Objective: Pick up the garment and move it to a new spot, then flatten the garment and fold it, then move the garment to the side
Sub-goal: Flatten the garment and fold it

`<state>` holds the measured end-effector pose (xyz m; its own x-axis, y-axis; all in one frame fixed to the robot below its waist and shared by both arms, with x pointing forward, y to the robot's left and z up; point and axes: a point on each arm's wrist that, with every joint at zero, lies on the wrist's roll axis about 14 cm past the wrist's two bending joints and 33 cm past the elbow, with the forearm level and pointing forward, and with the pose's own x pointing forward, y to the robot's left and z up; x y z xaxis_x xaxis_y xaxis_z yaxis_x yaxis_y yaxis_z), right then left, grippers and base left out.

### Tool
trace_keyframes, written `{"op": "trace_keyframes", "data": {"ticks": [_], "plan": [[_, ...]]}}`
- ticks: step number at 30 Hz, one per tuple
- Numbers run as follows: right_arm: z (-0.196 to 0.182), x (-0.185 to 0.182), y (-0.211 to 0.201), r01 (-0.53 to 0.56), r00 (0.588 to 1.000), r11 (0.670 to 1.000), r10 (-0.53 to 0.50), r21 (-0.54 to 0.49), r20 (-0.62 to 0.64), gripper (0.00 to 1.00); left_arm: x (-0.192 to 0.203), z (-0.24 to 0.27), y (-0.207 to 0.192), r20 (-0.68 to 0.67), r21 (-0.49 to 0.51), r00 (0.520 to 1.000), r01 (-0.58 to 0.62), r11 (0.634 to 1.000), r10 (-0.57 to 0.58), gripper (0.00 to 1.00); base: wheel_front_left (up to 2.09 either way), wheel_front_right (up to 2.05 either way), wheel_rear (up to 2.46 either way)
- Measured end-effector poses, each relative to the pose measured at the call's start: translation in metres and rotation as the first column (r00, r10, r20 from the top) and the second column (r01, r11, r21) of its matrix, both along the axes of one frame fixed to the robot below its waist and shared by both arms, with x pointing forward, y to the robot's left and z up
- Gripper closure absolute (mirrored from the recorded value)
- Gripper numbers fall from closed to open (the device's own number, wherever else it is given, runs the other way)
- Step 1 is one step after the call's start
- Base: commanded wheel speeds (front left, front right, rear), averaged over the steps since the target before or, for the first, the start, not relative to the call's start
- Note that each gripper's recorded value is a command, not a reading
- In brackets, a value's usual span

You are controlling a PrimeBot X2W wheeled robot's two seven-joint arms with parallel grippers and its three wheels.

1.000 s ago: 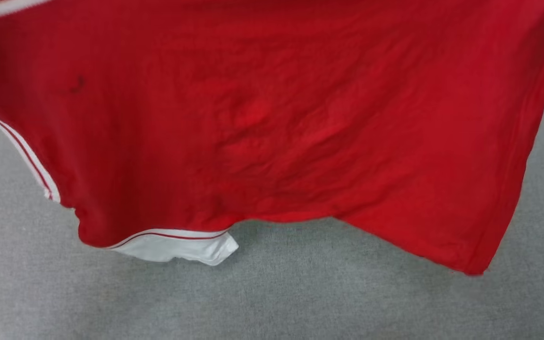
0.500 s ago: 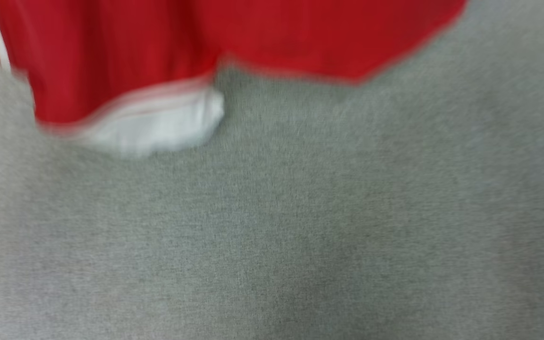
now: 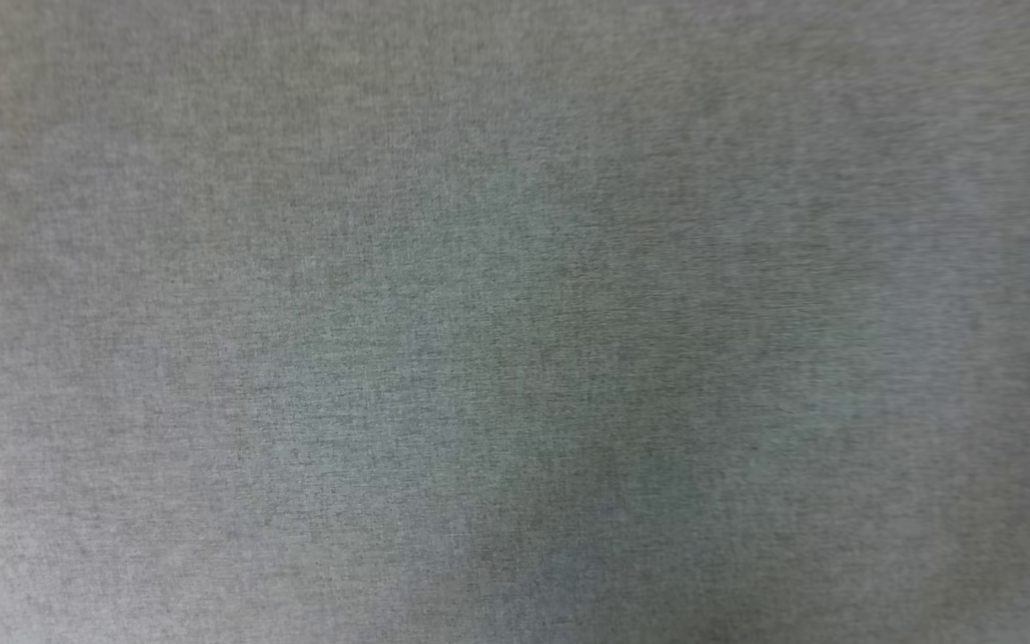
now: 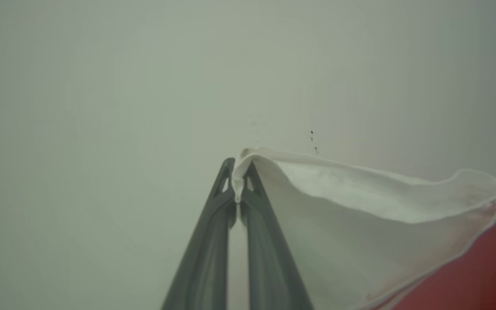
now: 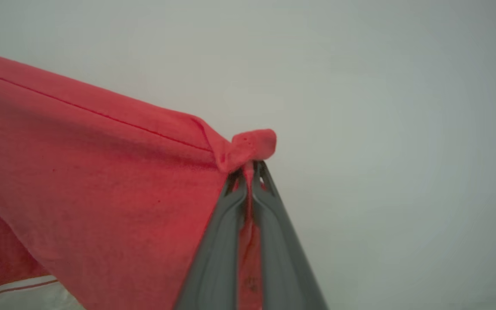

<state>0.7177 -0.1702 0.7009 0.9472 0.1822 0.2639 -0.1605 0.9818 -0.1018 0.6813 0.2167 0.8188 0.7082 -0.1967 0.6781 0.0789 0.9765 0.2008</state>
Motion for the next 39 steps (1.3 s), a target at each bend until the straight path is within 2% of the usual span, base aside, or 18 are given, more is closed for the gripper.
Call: {"op": "trace_keyframes", "data": {"ticks": [4, 7, 13, 18, 22, 24, 27, 32, 36, 39], "plan": [[-0.039, 0.015, 0.011, -0.012, 0.999, 1.0, 0.012, 0.001, -0.031, 1.0, 0.024, -0.048, -0.003, -0.096, -0.004, 0.995, 0.015, 1.0, -0.015, 1.0, 0.0, 0.0, 0.0], [-0.085, 0.015, 0.025, -0.044, 0.992, 0.999, 0.044, 0.003, -0.115, 1.0, 0.031, -0.092, -0.004, -0.19, 0.01, 0.982, 0.021, 1.0, -0.019, 1.0, 0.0, 0.0, 0.0], [-0.174, -0.017, 0.036, -0.084, 0.947, 0.996, 0.075, -0.018, -0.313, 1.0, 0.01, -0.207, -0.013, -0.439, 0.01, 0.898, 0.055, 0.998, -0.045, 1.0, 0.0, 0.0, 0.0], [-0.218, -0.058, 0.036, -0.096, 0.9, 0.995, 0.089, 0.005, -0.426, 1.0, -0.038, -0.261, -0.022, -0.556, -0.033, 0.827, 0.082, 0.996, -0.086, 1.0, 0.0, 0.0, 0.0], [-0.238, -0.094, 0.036, -0.11, 0.862, 0.994, 0.103, 0.015, -0.497, 1.0, -0.088, -0.297, -0.023, -0.634, -0.043, 0.768, 0.083, 0.996, -0.092, 1.0, 0.0, 0.0, 0.0], [-0.253, -0.118, 0.04, -0.132, 0.821, 0.991, 0.122, 0.022, -0.557, 1.0, -0.115, -0.31, -0.022, -0.667, -0.061, 0.74, 0.071, 0.996, -0.094, 1.0, 0.0, 0.0, 0.0], [-0.264, -0.152, 0.04, -0.151, 0.781, 0.988, 0.144, 0.041, -0.607, 1.0, -0.158, -0.328, -0.02, -0.708, -0.08, 0.7, 0.047, 0.996, -0.09, 1.0, 0.0, 0.0, 0.0], [-0.257, -0.19, 0.025, -0.15, 0.766, 0.987, 0.152, 0.058, -0.624, 1.0, -0.23, -0.356, -0.014, -0.782, -0.104, 0.618, 0.003, 0.995, -0.083, 1.0, 0.0, 0.0, 0.0], [-0.251, -0.215, 0.017, -0.165, 0.767, 0.986, 0.153, 0.038, -0.623, 1.0, -0.277, -0.368, -0.006, -0.829, -0.12, 0.554, -0.035, 0.992, -0.08, 1.0, 0.0, 0.0, 0.0], [-0.253, -0.237, 0.015, -0.179, 0.753, 0.983, 0.167, 0.046, -0.637, 1.0, -0.306, -0.37, -0.005, -0.852, -0.131, 0.516, -0.046, 0.99, -0.089, 1.0, 0.0, 0.0, 0.0]]}}
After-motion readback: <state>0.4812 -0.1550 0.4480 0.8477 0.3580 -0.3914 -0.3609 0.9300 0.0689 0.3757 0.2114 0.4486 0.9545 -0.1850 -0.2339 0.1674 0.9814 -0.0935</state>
